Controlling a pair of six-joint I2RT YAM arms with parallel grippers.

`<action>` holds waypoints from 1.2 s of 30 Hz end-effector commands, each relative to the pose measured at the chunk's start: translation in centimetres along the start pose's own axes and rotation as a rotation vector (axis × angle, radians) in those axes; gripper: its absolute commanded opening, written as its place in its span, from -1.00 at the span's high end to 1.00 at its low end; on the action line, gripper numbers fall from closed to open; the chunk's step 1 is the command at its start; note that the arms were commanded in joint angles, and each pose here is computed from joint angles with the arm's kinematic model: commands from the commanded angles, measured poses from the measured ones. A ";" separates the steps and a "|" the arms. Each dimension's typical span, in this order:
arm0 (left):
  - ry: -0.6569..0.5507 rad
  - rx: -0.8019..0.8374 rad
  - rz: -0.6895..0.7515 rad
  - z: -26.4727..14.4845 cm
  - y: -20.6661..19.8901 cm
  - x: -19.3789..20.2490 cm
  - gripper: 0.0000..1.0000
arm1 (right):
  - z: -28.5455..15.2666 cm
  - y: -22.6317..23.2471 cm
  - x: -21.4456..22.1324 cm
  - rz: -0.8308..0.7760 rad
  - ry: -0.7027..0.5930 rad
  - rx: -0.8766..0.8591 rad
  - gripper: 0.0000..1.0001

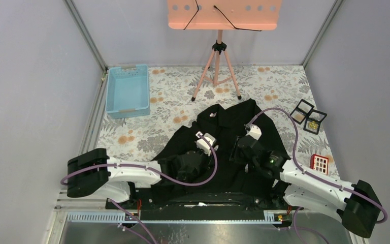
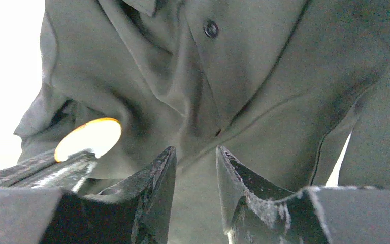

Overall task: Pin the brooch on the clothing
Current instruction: Pin the brooch to the clothes.

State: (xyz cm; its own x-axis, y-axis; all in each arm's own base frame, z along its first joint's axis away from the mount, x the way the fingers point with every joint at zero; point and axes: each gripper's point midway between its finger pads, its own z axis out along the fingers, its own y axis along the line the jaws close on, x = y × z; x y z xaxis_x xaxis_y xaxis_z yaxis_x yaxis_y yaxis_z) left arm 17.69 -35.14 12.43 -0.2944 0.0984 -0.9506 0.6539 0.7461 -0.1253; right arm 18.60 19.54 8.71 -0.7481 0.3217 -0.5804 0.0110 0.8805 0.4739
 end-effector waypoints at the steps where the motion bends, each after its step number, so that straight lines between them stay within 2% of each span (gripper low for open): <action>1: -0.016 0.051 0.050 0.4 -0.9 -1.1 1.00 | 0.2 -0.4 1.4 0.040 0.052 0.001 0.16; 8: 0.028 -0.029 0.247 1.3 0.7 -0.7 1.00 | -0.8 -3.0 -0.1 0.005 -0.033 0.109 0.09; 17: 0.058 0.032 0.513 2.4 -0.5 -0.1 1.00 | -4.4 -6.3 -4.0 -0.079 -0.192 0.253 -0.07; 22: 0.102 0.031 0.647 3.1 -0.7 0.9 1.00 | -6.2 -7.0 -5.4 -0.053 -0.273 0.240 -0.14; 31: 0.143 0.024 0.785 4.3 -1.7 1.8 1.00 | -7.2 -7.9 -5.3 -0.021 -0.314 0.208 -0.19; 36: 0.138 0.052 0.812 4.4 -2.7 1.9 1.00 | -7.4 -8.1 -5.5 -0.014 -0.330 0.202 -0.21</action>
State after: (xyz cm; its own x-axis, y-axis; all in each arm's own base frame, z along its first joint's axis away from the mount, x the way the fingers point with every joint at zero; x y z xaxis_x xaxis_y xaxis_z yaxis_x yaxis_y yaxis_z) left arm 18.30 -38.40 7.75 0.1552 0.6963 -0.7008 0.7524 0.3764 0.5406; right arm 17.51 9.32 12.99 -0.5291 0.3777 -0.7599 0.1251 0.9204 0.3704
